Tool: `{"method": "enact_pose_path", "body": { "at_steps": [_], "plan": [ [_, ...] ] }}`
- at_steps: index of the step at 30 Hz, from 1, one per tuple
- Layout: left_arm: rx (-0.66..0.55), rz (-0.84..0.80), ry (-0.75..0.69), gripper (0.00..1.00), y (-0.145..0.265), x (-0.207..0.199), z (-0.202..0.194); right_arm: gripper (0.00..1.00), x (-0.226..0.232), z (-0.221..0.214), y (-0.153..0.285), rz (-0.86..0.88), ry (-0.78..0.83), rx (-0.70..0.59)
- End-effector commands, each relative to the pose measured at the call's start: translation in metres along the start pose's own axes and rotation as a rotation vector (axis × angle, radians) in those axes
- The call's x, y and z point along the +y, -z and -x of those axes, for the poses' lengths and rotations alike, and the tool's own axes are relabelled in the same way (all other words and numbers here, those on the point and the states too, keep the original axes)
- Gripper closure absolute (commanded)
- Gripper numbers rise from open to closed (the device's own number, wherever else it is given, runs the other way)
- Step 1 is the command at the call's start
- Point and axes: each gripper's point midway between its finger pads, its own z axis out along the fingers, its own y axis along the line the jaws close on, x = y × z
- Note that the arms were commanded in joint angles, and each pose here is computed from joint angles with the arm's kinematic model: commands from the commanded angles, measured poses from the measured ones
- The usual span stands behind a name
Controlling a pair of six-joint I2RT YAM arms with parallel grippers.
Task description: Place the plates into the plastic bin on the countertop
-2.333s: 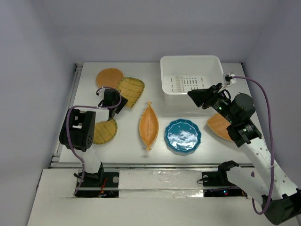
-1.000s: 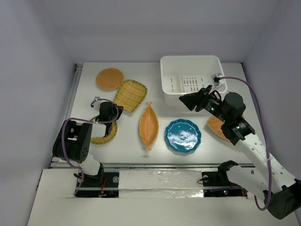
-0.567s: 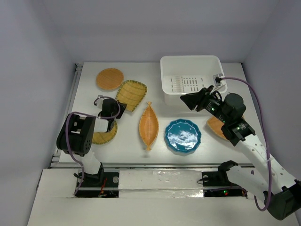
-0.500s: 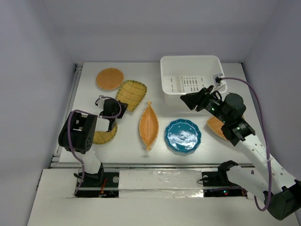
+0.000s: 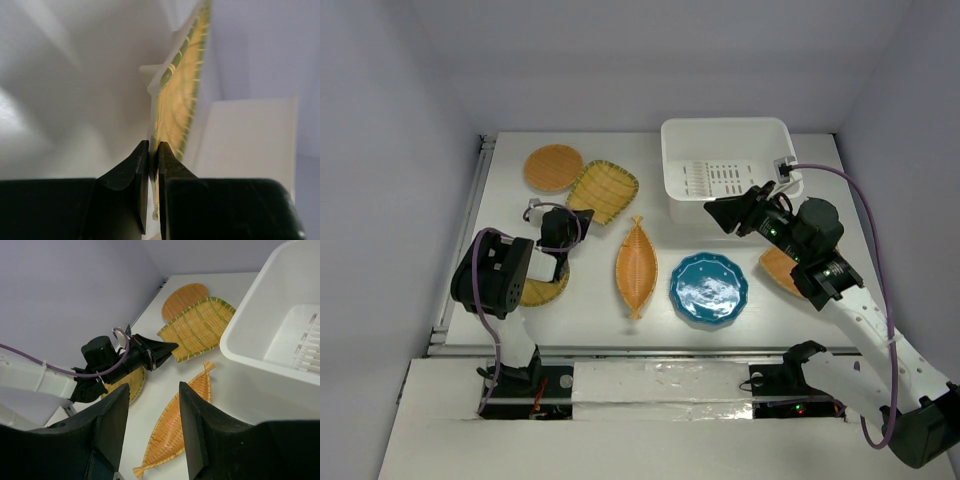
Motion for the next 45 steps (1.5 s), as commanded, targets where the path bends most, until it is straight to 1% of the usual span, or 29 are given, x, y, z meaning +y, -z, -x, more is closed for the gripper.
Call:
{"method": "enact_pose_path", "body": {
  "at_steps": [1, 2, 4, 5, 6, 7, 8, 9, 10, 11, 12, 15, 16, 21, 24, 25, 26, 27, 28, 29, 30, 31, 32, 34, 35, 36, 40, 41, 45],
  "plan": [
    [-0.022, 0.020, -0.039, 1.00, 0.007, 0.018, 0.000, 0.50, 0.011, 0.017, 0.000, 0.034, 0.042, -0.065],
    [-0.030, -0.018, -0.034, 1.00, 0.009, 0.011, 0.002, 0.51, 0.011, 0.017, 0.000, 0.034, 0.043, -0.064],
    [-0.025, -0.037, -0.025, 1.00, 0.019, 0.015, 0.003, 0.52, 0.010, 0.016, 0.001, 0.032, 0.045, -0.061],
    [-0.036, -0.100, -0.020, 1.00, 0.025, 0.000, 0.006, 0.52, 0.010, 0.016, 0.001, 0.033, 0.045, -0.059],
    [-0.034, -0.127, -0.018, 1.00, 0.030, -0.004, 0.006, 0.53, 0.011, 0.015, 0.001, 0.035, 0.043, -0.056],
    [-0.029, -0.127, -0.022, 1.00, 0.039, 0.002, 0.004, 0.55, 0.011, 0.015, 0.001, 0.037, 0.045, -0.055],
    [-0.050, -0.180, -0.018, 1.00, 0.047, -0.013, 0.012, 0.57, 0.011, 0.015, 0.001, 0.039, 0.045, -0.055],
    [-0.050, -0.183, -0.020, 1.00, 0.054, -0.011, 0.012, 0.61, 0.012, 0.013, 0.001, 0.046, 0.044, -0.048],
    [-0.065, -0.197, -0.020, 1.00, 0.058, -0.014, 0.018, 0.63, 0.012, 0.013, 0.001, 0.048, 0.045, -0.046],
    [-0.082, -0.233, -0.028, 1.00, 0.068, -0.026, 0.023, 0.69, 0.012, 0.010, 0.000, 0.050, 0.042, -0.037],
    [-0.102, -0.252, -0.032, 1.00, 0.072, -0.033, 0.031, 0.69, 0.012, 0.010, 0.000, 0.052, 0.044, -0.035],
    [-0.150, -0.299, -0.083, 1.00, 0.092, -0.056, 0.044, 0.82, 0.011, 0.008, -0.001, 0.050, 0.038, -0.031],
    [-0.167, -0.319, -0.096, 1.00, 0.098, -0.064, 0.048, 0.88, 0.010, 0.007, -0.002, 0.048, 0.036, -0.028],
    [-0.275, -0.409, -0.191, 1.00, 0.139, -0.111, 0.077, 0.88, 0.012, 0.004, -0.008, 0.073, 0.017, -0.012],
    [-0.316, -0.459, -0.220, 1.00, 0.164, -0.132, 0.089, 0.78, 0.012, 0.003, -0.015, 0.086, 0.002, -0.003],
    [-0.329, -0.481, -0.236, 1.00, 0.171, -0.141, 0.093, 0.67, 0.015, 0.001, -0.017, 0.097, -0.001, 0.003],
    [-0.325, -0.501, -0.243, 1.00, 0.180, -0.148, 0.093, 0.60, 0.014, -0.001, -0.021, 0.098, -0.006, 0.011],
    [-0.298, -0.525, -0.256, 1.00, 0.184, -0.154, 0.088, 0.55, 0.014, 0.000, -0.024, 0.105, -0.007, 0.013],
    [-0.280, -0.552, -0.260, 1.00, 0.190, -0.161, 0.086, 0.41, 0.018, -0.002, -0.026, 0.115, -0.009, 0.018],
    [-0.256, -0.580, -0.263, 1.00, 0.195, -0.167, 0.081, 0.34, 0.018, 0.001, -0.028, 0.116, -0.008, 0.016],
    [-0.192, -0.621, -0.276, 1.00, 0.200, -0.172, 0.069, 0.28, 0.016, 0.000, -0.033, 0.113, -0.008, 0.018],
    [-0.156, -0.648, -0.274, 1.00, 0.204, -0.176, 0.063, 0.18, 0.015, 0.000, -0.035, 0.112, -0.010, 0.020],
    [-0.091, -0.706, -0.260, 1.00, 0.212, -0.185, 0.052, 0.15, 0.014, -0.001, -0.038, 0.110, -0.011, 0.023],
    [-0.033, -0.766, -0.246, 1.00, 0.222, -0.192, 0.042, 0.10, 0.010, -0.003, -0.045, 0.102, -0.018, 0.027],
    [-0.018, -0.805, -0.243, 1.00, 0.229, -0.199, 0.040, 0.09, 0.007, -0.005, -0.048, 0.095, -0.023, 0.033],
    [0.015, -0.856, -0.242, 1.00, 0.238, -0.207, 0.035, 0.09, 0.005, -0.007, -0.053, 0.093, -0.035, 0.041],
    [0.113, -0.963, -0.245, 1.00, 0.259, -0.223, 0.020, 0.08, 0.004, -0.003, -0.061, 0.091, -0.052, 0.028],
    [0.120, -1.002, -0.250, 1.00, 0.265, -0.228, 0.019, 0.08, 0.000, -0.002, -0.063, 0.076, -0.054, 0.024],
    [0.214, -1.097, -0.264, 1.00, 0.285, -0.237, 0.001, 0.08, -0.009, 0.008, -0.065, 0.006, -0.041, -0.004]
  ]
}}
